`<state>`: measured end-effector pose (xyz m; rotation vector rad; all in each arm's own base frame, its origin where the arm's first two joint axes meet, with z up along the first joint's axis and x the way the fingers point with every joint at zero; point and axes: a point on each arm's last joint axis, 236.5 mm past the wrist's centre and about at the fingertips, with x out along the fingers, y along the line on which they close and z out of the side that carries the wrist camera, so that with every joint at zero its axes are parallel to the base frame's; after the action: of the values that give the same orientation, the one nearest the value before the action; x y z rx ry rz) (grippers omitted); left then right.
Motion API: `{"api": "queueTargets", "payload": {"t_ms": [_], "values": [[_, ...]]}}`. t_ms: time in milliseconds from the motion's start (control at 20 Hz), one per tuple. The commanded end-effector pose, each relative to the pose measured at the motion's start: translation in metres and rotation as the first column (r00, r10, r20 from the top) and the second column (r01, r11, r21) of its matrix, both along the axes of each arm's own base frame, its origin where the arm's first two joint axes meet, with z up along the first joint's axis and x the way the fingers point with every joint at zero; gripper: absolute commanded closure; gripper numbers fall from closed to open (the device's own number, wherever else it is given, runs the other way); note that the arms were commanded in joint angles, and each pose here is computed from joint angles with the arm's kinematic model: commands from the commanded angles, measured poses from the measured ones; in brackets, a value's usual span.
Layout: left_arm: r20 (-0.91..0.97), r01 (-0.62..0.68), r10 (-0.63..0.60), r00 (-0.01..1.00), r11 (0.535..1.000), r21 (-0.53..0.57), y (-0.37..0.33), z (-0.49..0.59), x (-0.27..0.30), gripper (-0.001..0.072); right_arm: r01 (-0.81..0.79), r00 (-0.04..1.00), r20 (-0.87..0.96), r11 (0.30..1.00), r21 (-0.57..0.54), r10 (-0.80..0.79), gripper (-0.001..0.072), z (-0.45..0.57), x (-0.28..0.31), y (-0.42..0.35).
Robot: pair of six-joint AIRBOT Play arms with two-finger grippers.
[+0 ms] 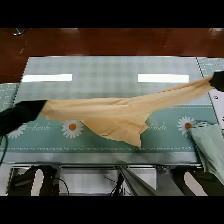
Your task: Fold the shirts.
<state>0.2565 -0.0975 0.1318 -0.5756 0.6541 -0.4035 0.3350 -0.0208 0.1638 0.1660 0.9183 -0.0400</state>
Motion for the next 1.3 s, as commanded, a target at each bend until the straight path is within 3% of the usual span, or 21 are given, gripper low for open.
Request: {"api": "queueTargets", "payload": {"t_ms": [0, 300, 350, 400, 450, 500, 550, 650, 750, 850, 900, 1000, 1050, 1150, 1250], "values": [[-0.16, 0.031, -0.034, 0.987, 0.999, -0.021, -0.012, -0.086, 0.014, 0.0689, 0.053, 0.998, -0.038, 0.984, 0.172, -0.047, 0.0691, -0.06, 0.06, 0.002], [-0.347, 0.041, -0.031, 0.937, 0.999, 0.021, -0.029, -0.162, 0.066, 0.0685, 0.127, 0.989, -0.12, 0.918, 0.375, -0.088, 0.069, -0.127, 0.11, 0.023], [-0.374, 0.059, -0.05, 0.926, 0.998, 0.013, -0.033, -0.166, 0.071, 0.0588, 0.136, 0.987, -0.137, 0.913, 0.384, -0.09, 0.0672, -0.134, 0.112, 0.024], [-0.39, 0.079, -0.073, 0.918, 0.997, 0.001, -0.036, -0.166, 0.074, 0.0248, 0.145, 0.985, -0.148, 0.908, 0.394, -0.093, 0.04, -0.138, 0.112, 0.023], [-0.402, 0.109, -0.101, 0.91, 0.994, -0.003, -0.036, -0.161, 0.077, -0.0001, 0.146, 0.984, -0.15, 0.904, 0.401, -0.093, 0.0133, -0.137, 0.111, 0.021], [-0.412, 0.159, -0.134, 0.901, 0.987, 0.029, -0.027, -0.154, 0.077, -0.0001, 0.139, 0.984, -0.159, 0.908, 0.396, -0.081, 0.0089, -0.131, 0.107, 0.012], [-0.424, 0.181, -0.137, 0.895, 0.981, 0.065, -0.01, -0.144, 0.078, 0.0, 0.131, 0.983, -0.17, 0.912, 0.389, -0.069, 0.0089, -0.122, 0.102, -0.001], [-0.469, 0.123, -0.043, 0.882, 0.983, 0.14, 0.049, -0.124, 0.078, 0.0, 0.14, 0.973, -0.221, 0.931, 0.338, -0.066, 0.0089, -0.103, 0.077, -0.047], [-0.467, -0.07, 0.136, 0.874, 0.985, 0.156, 0.114, -0.106, 0.078, 0.0001, 0.24, 0.946, -0.278, 0.934, 0.264, -0.164, 0.0092, -0.1, 0.038, -0.102], [-0.503, -0.261, 0.234, 0.832, 0.965, 0.017, 0.139, -0.104, 0.071, 0.0002, 0.39, 0.902, -0.313, 0.875, 0.288, -0.298, 0.0094, -0.115, 0.006, -0.127], [-0.523, -0.258, 0.167, 0.836, 0.96, -0.107, 0.123, -0.106, 0.066, 0.0002, 0.423, 0.887, -0.331, 0.853, 0.306, -0.322, 0.0094, -0.13, -0.007, -0.123], [-0.477, -0.096, -0.065, 0.876, 0.947, -0.305, 0.065, -0.104, 0.052, 0.0002, 0.427, 0.882, -0.362, 0.834, 0.349, -0.301, 0.0094, -0.164, -0.029, -0.097], [-0.479, -0.038, -0.137, 0.867, 0.94, -0.339, 0.043, -0.112, 0.043, 0.0003, 0.41, 0.893, -0.363, 0.817, 0.406, -0.268, 0.0094, -0.175, -0.035, -0.076], [-0.493, 0.029, -0.179, 0.851, 0.954, -0.297, 0.012, -0.14, 0.036, 0.0003, 0.356, 0.918, -0.351, 0.773, 0.524, -0.185, 0.0094, -0.191, -0.044, -0.035], [-0.506, 0.022, -0.14, 0.851, 0.973, -0.231, -0.002, -0.163, 0.046, 0.0004, 0.338, 0.92, -0.37, 0.745, 0.575, -0.132, 0.0094, -0.201, -0.058, -0.011]]}}
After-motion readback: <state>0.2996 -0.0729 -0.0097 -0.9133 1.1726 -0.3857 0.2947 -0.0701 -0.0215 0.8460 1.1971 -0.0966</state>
